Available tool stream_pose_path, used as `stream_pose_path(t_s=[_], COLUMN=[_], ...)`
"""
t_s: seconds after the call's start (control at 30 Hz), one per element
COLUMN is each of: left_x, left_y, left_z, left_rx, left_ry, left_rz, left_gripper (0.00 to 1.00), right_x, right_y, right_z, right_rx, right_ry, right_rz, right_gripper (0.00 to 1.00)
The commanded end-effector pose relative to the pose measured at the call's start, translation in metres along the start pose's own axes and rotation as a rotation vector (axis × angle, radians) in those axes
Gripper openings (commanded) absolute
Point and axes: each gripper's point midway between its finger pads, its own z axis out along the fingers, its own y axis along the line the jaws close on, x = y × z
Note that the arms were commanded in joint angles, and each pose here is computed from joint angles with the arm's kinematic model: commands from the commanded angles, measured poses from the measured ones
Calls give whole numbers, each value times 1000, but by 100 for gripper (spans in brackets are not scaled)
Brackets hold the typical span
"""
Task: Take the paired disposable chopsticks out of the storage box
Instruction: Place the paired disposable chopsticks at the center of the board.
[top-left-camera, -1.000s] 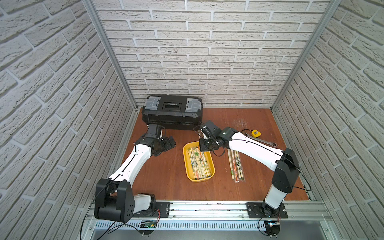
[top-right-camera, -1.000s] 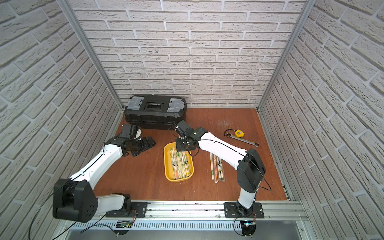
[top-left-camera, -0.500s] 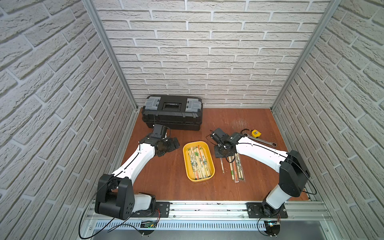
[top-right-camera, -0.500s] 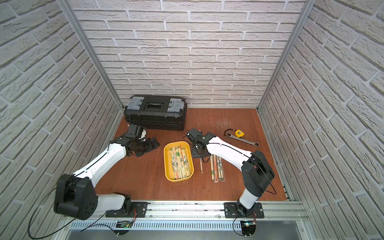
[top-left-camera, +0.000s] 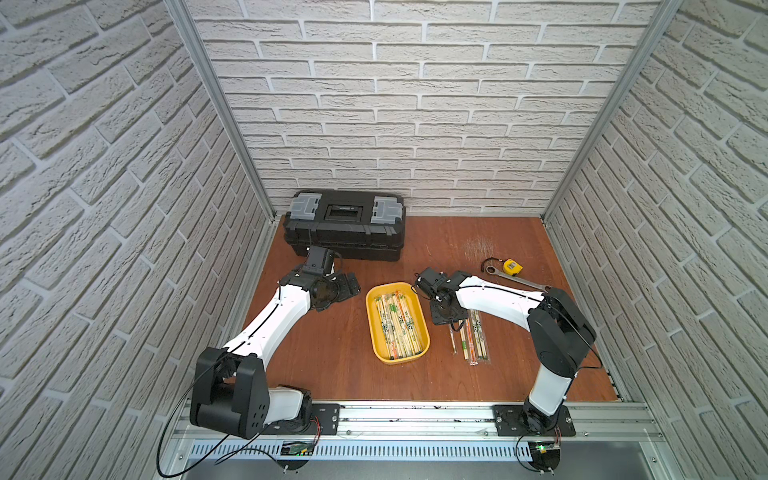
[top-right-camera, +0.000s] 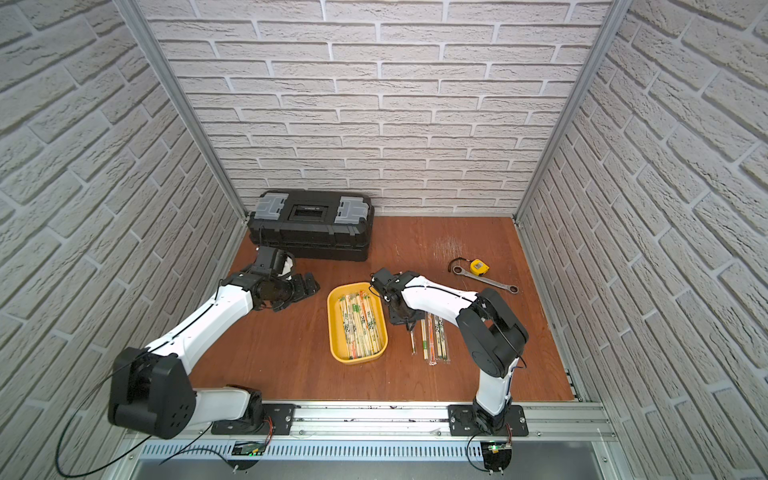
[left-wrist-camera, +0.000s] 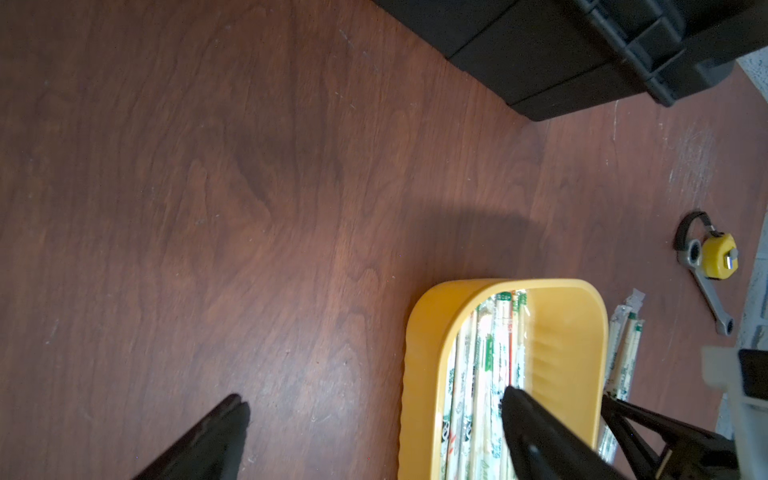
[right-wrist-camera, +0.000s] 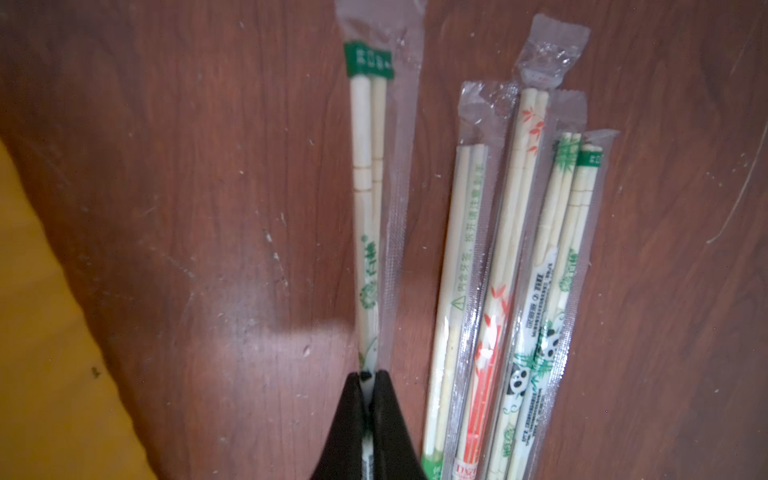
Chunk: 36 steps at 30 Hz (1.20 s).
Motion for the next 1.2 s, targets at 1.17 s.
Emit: stream_pose_path(t_s=[1.17], left_x=[-4], left_y=[-4], left_z=[0], left_rx=[2], left_ry=[-8], left_rz=[25], left_gripper=[98], right_x=[5], right_y=[-25], right_z=[4], right_rx=[99], right_ry=[11], right_rz=[50], right_gripper=[29])
